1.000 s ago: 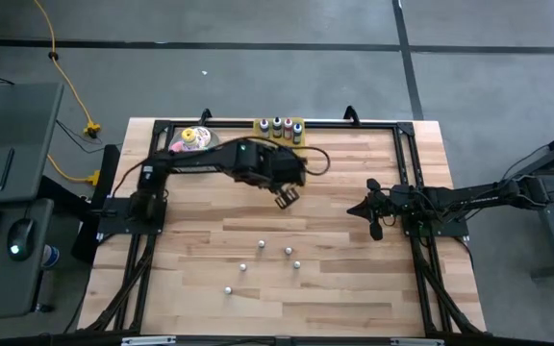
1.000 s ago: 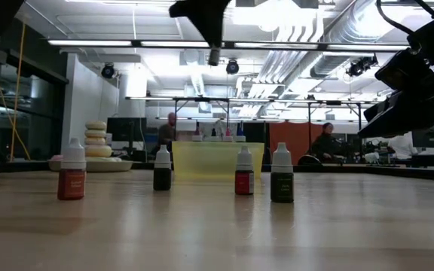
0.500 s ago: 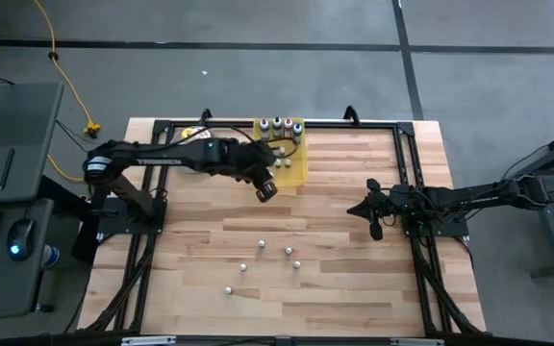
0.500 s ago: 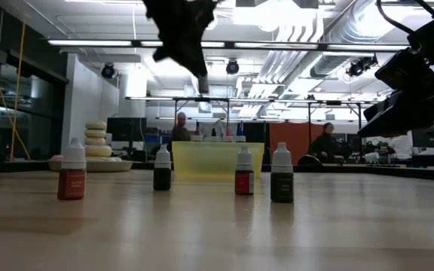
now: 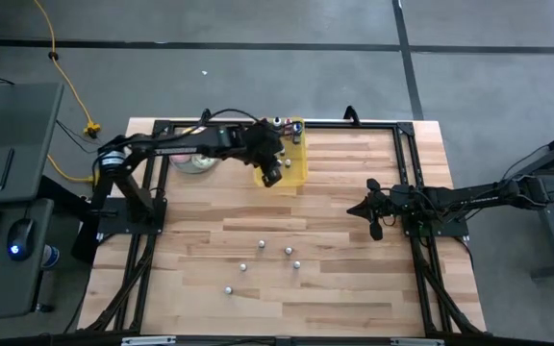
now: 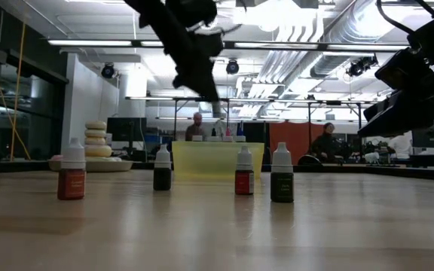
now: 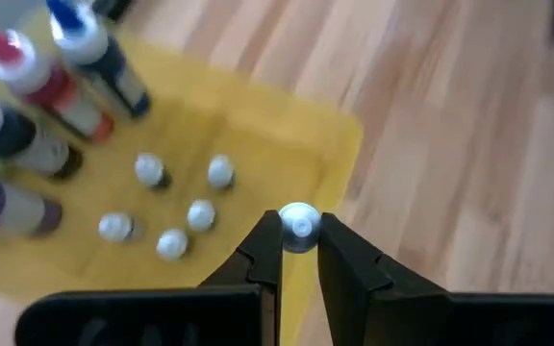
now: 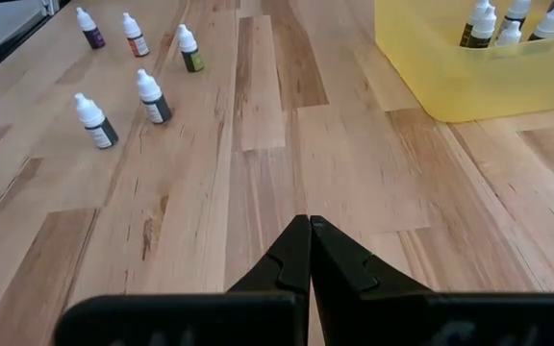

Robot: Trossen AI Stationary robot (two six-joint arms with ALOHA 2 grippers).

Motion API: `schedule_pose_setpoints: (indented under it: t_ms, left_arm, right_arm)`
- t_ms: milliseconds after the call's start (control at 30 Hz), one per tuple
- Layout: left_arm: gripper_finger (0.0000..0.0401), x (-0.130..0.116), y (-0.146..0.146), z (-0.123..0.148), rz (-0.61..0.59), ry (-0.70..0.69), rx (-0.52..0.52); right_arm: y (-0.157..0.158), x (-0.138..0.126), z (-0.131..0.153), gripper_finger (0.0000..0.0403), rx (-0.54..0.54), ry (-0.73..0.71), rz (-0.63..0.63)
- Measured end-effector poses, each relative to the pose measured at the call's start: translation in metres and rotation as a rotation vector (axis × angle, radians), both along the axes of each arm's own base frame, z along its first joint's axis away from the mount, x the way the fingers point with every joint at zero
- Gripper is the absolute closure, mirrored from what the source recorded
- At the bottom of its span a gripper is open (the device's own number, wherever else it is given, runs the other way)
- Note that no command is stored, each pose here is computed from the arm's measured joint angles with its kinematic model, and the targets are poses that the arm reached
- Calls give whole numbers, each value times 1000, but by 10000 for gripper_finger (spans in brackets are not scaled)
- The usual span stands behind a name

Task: Pick & Place food coloring
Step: Put the bottom right small light green food coloring bottle into the yellow bin

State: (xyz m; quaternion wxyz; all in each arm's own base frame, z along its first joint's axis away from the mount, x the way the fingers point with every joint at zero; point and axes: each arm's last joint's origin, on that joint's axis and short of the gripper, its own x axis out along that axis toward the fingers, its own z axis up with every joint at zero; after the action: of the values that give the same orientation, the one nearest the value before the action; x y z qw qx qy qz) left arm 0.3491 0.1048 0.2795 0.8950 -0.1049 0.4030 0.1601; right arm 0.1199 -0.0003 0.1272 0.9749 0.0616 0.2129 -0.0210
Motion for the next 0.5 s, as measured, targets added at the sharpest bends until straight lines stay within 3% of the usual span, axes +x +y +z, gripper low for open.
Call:
schedule_pose_setpoints:
  t_ms: [267,500]
  left_arm:
    - [366,29,27,-15,-6,38,18]
    - [366,56,56,-19,94,68,-27]
  right_arm:
    - [0,0,0,402,0,1,0]
    - [0,0,0,402,0,5,0]
